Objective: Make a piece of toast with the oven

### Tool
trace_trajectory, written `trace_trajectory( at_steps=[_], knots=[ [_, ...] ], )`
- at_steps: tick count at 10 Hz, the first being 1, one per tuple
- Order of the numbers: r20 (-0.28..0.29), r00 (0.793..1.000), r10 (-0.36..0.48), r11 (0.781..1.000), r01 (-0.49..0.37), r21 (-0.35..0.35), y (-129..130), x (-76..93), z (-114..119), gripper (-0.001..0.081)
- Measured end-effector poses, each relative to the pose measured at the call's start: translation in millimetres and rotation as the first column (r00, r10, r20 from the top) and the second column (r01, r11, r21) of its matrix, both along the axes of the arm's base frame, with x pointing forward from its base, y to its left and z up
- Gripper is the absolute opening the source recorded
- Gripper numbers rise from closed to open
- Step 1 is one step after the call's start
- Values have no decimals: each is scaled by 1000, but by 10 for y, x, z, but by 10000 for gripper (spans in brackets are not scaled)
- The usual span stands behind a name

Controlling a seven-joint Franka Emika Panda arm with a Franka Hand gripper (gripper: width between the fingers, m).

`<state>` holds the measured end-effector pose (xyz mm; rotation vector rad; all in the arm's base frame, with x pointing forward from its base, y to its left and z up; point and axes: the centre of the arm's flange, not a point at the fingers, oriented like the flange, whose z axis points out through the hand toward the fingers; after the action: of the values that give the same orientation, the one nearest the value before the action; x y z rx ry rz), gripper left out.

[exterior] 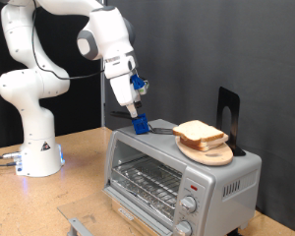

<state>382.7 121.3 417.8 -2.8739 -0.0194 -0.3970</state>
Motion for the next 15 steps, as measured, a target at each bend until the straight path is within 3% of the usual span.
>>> trace_trajectory(
  at_steps=[2, 7, 15],
  knots=[
    [30, 1000, 8, 1000, -8, 4, 54, -14, -120, 808],
    [37, 999, 25, 1000, -24, -14, 137, -90, -378, 808],
    [45, 999, 27, 1000, -27, -13, 241, -71, -499, 808]
  ],
)
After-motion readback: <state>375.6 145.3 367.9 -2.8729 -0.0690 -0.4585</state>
